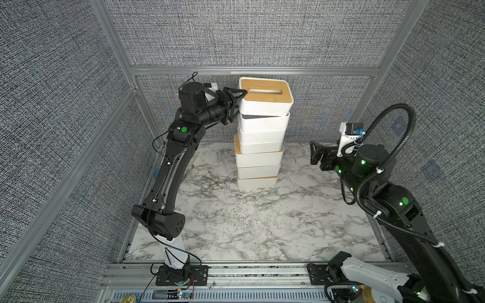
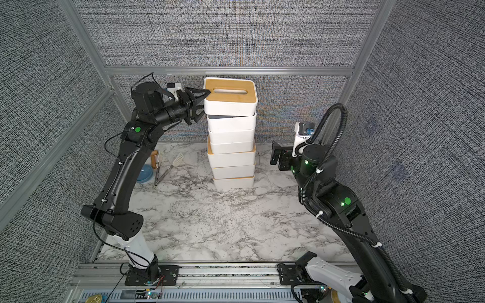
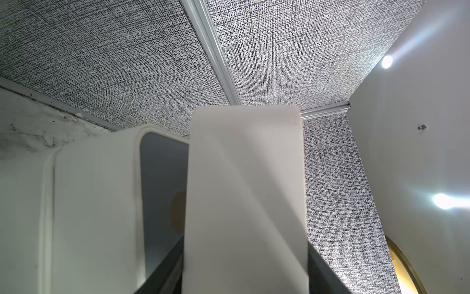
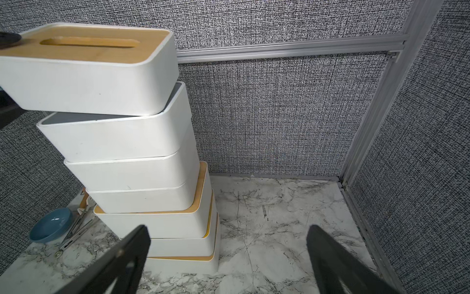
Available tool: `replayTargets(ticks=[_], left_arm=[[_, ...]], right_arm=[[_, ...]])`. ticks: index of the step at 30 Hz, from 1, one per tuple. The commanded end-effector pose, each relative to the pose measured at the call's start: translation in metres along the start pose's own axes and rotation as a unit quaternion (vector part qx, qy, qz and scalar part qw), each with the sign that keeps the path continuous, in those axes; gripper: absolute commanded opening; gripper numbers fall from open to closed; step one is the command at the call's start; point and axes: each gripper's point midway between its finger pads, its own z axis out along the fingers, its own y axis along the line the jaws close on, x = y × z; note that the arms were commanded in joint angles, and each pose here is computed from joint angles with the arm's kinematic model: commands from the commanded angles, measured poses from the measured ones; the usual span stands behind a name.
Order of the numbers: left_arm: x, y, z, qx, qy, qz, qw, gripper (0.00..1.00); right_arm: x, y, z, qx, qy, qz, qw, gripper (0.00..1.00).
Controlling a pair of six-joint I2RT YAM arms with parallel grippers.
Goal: Stack the tissue boxes
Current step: Place the tissue box at the tissue box.
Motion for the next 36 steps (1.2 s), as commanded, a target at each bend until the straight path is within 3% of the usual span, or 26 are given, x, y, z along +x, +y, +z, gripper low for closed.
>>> replayTargets(ticks=[1,30,32,33,36], left_arm=[[-0.002,-0.012,0.0,0.021,-0.003,0.019,1.0,0.55],[-0.001,-0.002,-0.002,-0.006,-0.003,0.036,0.999,0.75],[-0.002,-0.003,-0.003,-0.007,-0.005,0.04,0.999,0.85],[-0.002,-0.004,-0.003,-0.008,-0.006,0.043,0.999,0.99],[-0.003,-0.003,-0.004,-0.015,-0.006,0.047,0.999,0.99]], right_arm=[[-0.008,0.001,0.001,0.0,-0.016,0.005,1.0,0.99],[-0.004,0.005,0.007,-0.004,-0.009,0.003,1.0,0.99],[-0.004,0.005,0.007,-0.004,-0.009,0.003,1.0,0.99],[-0.004,0.005,0.006,-0.005,-0.009,0.003,1.0,0.99],[-0.005,0.005,0.007,-0.004,-0.01,0.003,1.0,0.99]])
